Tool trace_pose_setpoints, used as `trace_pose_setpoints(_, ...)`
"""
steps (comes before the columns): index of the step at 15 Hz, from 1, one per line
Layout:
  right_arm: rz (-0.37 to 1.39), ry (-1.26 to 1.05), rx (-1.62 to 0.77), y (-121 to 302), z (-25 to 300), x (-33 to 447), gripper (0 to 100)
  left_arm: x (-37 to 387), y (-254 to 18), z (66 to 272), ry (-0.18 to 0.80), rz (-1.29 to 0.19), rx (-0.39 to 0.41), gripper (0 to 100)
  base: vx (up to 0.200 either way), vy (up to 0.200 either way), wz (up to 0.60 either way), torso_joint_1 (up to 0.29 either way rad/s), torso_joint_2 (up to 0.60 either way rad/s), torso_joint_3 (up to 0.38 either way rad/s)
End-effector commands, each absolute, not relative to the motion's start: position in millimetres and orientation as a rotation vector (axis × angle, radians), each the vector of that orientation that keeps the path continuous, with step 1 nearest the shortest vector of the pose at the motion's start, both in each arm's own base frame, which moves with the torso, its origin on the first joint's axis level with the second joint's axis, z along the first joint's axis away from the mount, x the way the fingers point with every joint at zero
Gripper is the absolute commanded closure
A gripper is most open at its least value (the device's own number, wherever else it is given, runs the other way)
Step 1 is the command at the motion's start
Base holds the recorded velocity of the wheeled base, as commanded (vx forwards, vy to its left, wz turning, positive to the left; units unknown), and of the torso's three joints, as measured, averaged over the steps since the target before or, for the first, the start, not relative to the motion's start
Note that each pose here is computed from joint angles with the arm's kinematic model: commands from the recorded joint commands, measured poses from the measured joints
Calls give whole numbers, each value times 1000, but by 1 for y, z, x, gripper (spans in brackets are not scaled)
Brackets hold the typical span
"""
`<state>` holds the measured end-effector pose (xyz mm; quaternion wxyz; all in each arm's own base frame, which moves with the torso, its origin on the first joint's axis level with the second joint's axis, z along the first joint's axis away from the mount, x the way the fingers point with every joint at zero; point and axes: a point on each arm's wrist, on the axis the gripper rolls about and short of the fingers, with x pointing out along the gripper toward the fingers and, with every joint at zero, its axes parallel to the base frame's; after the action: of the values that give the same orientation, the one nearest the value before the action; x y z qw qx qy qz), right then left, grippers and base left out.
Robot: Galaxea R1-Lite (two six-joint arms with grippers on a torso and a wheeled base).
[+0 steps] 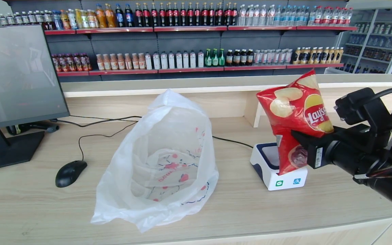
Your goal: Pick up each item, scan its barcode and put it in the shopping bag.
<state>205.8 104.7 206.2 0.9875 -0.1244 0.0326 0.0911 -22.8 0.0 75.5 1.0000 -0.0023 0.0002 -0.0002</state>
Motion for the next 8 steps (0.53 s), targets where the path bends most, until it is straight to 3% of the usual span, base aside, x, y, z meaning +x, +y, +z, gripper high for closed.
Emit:
trace_pose_setpoints(1, 178, 19, -204, 102, 219, 201, 100, -23, 0, 75, 0, 0, -6, 0, 0, 0, 0, 0, 0, 0)
trace_pose_setpoints(5, 208, -136, -31, 104, 249, 185, 100, -23, 0, 75, 0, 0, -5, 0, 0, 0, 0, 0, 0, 0)
trace_pose_setpoints(8, 178, -165, 65, 98, 250, 177, 100, -23, 0, 75, 0, 0, -3, 0, 0, 0, 0, 0, 0, 0)
